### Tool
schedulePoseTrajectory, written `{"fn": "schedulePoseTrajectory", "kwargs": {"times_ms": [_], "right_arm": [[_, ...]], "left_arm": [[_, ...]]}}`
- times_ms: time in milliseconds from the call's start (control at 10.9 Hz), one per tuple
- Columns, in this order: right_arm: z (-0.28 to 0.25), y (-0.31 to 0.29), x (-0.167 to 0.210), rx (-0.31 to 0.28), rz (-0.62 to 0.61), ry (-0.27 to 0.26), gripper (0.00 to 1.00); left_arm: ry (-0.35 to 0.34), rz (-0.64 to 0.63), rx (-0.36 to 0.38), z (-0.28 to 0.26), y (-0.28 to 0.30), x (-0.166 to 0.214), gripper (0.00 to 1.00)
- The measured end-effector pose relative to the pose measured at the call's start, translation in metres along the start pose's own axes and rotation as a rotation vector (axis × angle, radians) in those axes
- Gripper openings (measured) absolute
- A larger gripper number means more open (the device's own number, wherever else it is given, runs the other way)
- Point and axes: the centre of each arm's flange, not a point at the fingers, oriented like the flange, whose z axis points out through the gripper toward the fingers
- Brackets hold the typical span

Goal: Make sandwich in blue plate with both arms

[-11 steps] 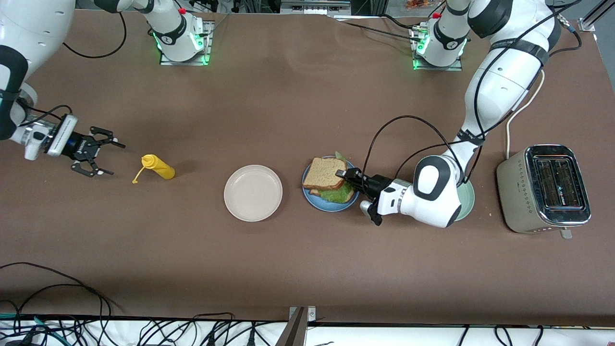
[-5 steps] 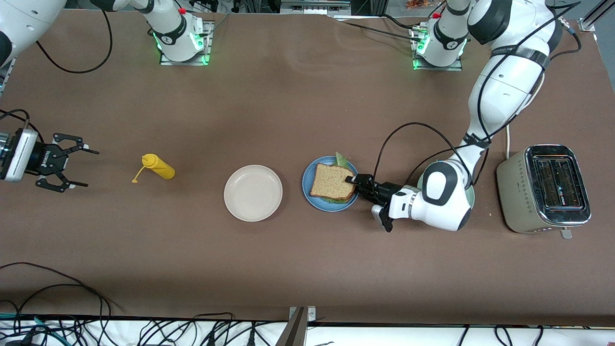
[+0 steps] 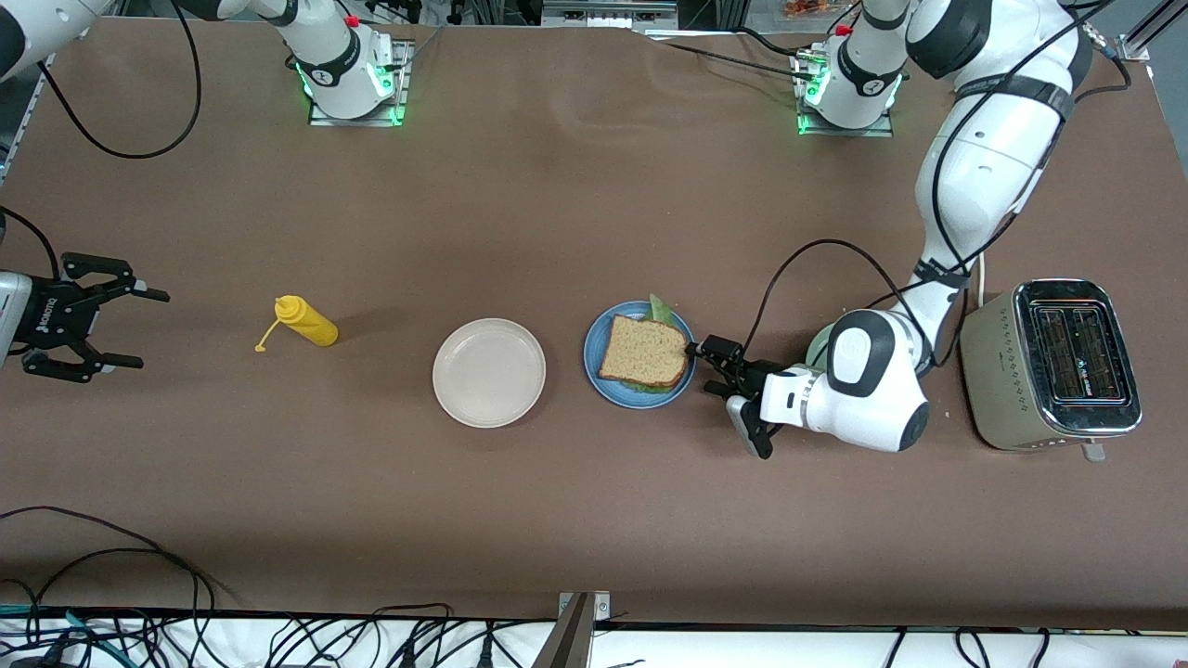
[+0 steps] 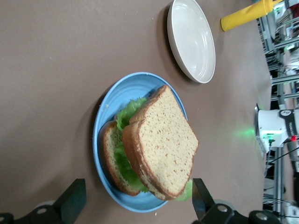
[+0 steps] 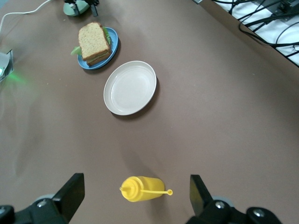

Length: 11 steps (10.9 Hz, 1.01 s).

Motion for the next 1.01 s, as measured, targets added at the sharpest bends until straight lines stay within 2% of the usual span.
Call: {"fn": "schedulePoseTrajectory", "kwargs": {"times_ms": [184,276,460,644,828,1011], "right_arm": [[-0.010,-0.020,0.040,-0.016,0.141,-0.062,1.00],[-0.008,-0.028,0.057,-0.026,0.221,-0.096,1.00],[0.013,-0.041,0.091,-0.037,0.386,-0.166,1.00],[0.039,-0.053,0.119,-0.060,0.537,-0.235,1.00],[0.059,-0.063,0.135,-0.108,0.687,-0.309,1.00],[0.086,-0.076,0.150,-0.177,0.809,-0.410,1.00]], "left_arm": [[-0.049,0.033,0.087,-0.027,0.019,0.005,1.00],[-0.088,0.009,0.138,-0.046,0.037,0.008,1.00],[-0.159,-0.102,0.248,-0.091,0.097,0.013,1.00],[-0.230,-0.240,0.422,-0.134,0.170,0.009,1.00],[-0.259,-0.324,0.563,-0.155,0.233,0.004,1.00],[-0.239,-0.392,0.655,-0.175,0.277,-0.004,1.00]]}}
